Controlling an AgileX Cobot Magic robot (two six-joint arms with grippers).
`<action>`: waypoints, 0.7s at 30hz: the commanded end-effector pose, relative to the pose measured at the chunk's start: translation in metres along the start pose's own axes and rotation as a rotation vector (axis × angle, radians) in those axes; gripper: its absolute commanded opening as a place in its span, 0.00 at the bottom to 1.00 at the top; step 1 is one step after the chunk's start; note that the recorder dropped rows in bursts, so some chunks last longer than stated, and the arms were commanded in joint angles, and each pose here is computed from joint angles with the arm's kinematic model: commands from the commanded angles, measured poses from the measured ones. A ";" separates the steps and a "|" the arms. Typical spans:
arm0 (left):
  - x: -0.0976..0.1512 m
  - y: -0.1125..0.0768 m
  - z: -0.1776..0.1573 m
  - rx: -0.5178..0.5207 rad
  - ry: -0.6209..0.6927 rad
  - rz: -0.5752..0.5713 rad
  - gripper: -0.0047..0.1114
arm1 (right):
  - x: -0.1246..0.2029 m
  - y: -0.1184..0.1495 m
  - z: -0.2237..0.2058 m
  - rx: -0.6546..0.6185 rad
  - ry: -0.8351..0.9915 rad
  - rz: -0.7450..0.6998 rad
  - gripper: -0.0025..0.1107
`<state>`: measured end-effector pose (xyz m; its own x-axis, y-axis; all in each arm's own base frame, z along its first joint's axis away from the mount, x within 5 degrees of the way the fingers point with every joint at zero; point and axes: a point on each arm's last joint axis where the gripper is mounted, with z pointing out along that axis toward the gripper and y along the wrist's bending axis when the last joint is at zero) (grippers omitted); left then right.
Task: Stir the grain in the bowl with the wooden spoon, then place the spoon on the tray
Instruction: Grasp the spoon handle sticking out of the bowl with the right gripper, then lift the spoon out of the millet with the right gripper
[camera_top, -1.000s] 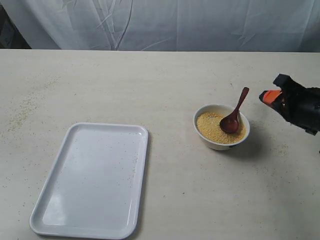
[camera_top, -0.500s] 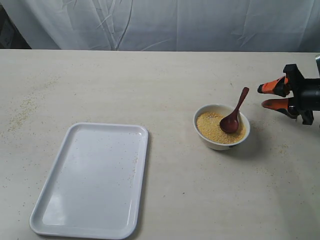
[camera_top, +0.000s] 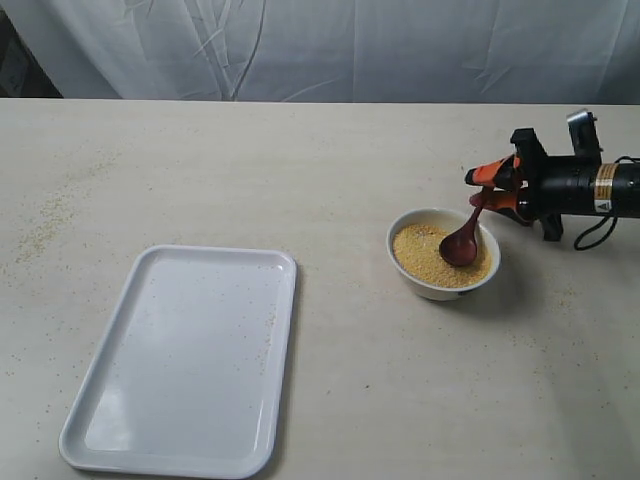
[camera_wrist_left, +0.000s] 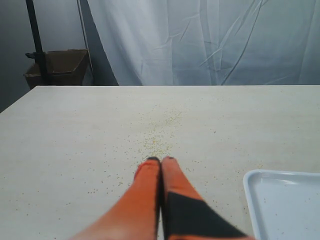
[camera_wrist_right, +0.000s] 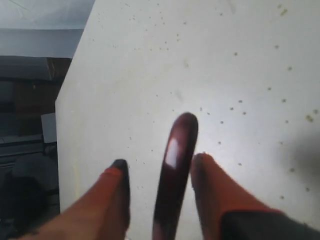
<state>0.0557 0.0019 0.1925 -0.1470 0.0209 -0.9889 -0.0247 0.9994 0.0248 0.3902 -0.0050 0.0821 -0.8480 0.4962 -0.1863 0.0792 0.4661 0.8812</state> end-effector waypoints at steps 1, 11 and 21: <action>0.000 0.000 0.000 -0.002 -0.003 0.000 0.04 | -0.007 0.003 0.000 -0.026 -0.049 0.012 0.08; 0.000 0.000 0.000 -0.002 -0.003 0.000 0.04 | -0.014 0.062 -0.015 -0.316 -0.136 -0.134 0.02; 0.000 0.000 0.000 -0.002 -0.003 0.000 0.04 | 0.045 0.147 -0.013 -0.359 -0.104 -0.925 0.02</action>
<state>0.0557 0.0019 0.1925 -0.1470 0.0209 -0.9889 -0.0247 0.9994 0.0248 0.3715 0.0511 0.2076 -0.5425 0.2635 -0.7977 -0.6662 0.4436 0.5996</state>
